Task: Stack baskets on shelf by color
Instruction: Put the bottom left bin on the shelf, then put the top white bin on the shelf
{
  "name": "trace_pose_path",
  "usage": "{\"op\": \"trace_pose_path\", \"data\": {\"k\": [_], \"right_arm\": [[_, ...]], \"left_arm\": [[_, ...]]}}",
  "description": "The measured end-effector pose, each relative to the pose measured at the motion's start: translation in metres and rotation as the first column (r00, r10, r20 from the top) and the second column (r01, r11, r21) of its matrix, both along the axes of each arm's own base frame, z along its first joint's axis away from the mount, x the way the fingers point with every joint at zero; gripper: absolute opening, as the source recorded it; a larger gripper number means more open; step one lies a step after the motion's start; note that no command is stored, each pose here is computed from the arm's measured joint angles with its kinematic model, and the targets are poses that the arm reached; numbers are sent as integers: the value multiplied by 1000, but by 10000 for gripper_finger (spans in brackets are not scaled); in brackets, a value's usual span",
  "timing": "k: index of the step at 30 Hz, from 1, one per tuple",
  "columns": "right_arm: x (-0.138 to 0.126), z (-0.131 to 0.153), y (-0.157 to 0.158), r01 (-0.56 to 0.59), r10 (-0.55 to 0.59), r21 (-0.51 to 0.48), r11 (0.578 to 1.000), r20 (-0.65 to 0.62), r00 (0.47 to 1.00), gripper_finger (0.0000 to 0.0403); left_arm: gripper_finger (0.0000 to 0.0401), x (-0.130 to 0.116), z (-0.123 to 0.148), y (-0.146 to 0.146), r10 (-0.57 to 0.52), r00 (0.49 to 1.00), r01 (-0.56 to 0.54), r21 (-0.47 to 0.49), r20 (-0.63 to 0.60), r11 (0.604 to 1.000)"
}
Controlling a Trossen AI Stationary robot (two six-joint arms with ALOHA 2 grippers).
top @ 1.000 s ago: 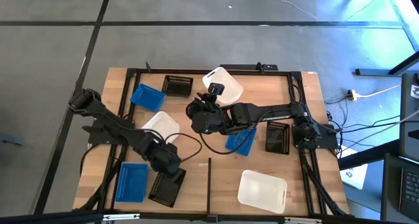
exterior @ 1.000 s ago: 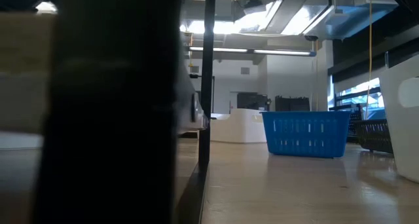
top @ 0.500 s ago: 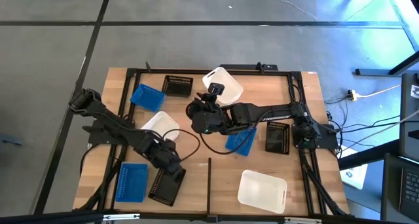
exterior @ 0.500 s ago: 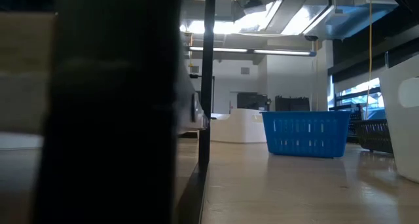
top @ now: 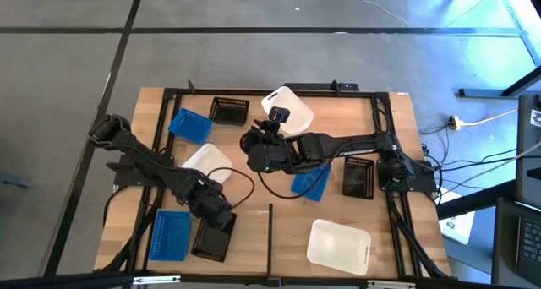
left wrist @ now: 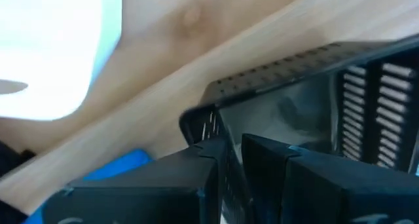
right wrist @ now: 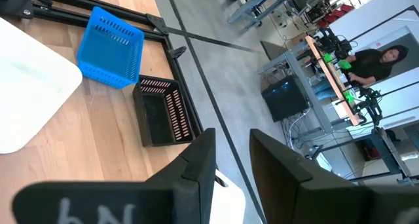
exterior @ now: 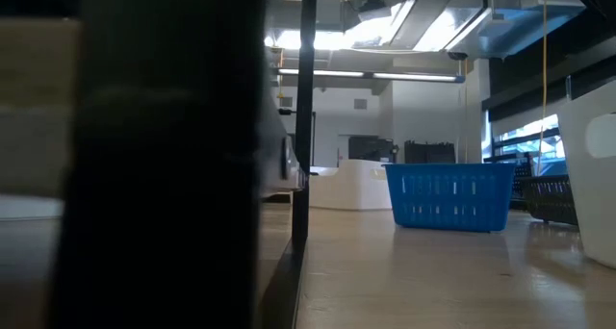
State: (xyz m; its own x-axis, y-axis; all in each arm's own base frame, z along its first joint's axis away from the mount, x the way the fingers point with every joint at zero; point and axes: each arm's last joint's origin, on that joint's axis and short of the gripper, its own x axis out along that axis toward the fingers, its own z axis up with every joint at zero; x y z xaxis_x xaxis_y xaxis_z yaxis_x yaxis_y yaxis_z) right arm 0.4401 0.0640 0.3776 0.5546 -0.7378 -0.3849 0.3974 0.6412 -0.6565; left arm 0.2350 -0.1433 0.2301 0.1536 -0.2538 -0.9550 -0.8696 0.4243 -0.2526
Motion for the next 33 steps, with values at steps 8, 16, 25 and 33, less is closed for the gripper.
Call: {"op": "trace_pose_path", "data": {"k": [8, 16, 25, 33], "right_arm": [[0, 0, -3, 6, -6, 0, 1000, 0, 1000, 97], [-7, 10, -9, 7, -7, 3, 1000, 2, 1000, 97], [-36, 43, -33, -148, 151, 167, 975, -3, 989, 97], [-67, 36, -91, -135, 256, 517, 845, -170, 952, 97]], "left_arm": [[42, -5, 0, -6, -12, 999, 10, -42, -41, 999], [42, -7, 35, -1, 16, 997, -18, 24, 73, 1000], [42, -22, 94, 26, 62, 998, -66, 295, 24, 953], [42, -17, 104, 48, 36, 999, -39, 354, 16, 935]]}}
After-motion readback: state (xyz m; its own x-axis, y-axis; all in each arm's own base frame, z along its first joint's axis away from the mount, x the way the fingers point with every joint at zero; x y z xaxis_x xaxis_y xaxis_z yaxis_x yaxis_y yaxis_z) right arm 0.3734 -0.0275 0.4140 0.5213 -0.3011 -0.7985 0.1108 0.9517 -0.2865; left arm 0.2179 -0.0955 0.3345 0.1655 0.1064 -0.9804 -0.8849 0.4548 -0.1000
